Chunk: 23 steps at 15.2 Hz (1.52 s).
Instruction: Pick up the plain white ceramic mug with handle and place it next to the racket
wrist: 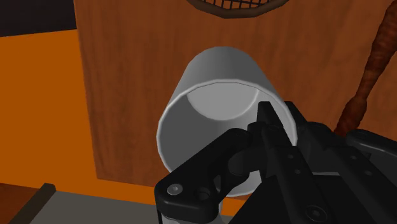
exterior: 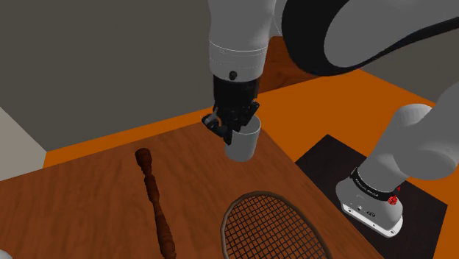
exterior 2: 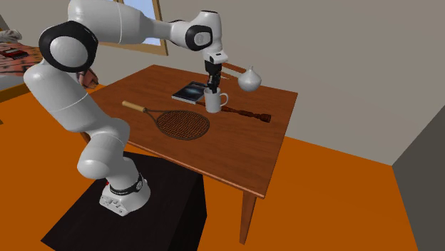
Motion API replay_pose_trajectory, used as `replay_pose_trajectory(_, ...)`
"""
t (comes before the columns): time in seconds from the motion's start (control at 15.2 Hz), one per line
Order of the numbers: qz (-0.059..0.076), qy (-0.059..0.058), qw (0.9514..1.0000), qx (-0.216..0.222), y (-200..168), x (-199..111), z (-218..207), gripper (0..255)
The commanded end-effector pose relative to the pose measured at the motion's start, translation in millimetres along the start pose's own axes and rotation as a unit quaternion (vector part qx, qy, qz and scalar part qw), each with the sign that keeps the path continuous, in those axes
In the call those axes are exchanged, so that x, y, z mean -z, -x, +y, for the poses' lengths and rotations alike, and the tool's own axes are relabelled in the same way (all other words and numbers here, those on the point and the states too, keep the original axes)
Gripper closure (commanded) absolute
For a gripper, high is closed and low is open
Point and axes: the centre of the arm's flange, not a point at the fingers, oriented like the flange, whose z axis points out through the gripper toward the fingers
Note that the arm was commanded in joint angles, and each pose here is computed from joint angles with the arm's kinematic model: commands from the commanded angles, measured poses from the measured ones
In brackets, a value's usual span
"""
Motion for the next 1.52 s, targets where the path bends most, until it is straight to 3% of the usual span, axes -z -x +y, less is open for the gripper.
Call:
replay_pose_trajectory(0.0, 0.0, 0.0, 1.0, -0.001, 13, -4, 7, 255)
replay_pose_trajectory(1.45, 0.0, 0.0, 1.0, -0.001, 18, -120, 7, 255)
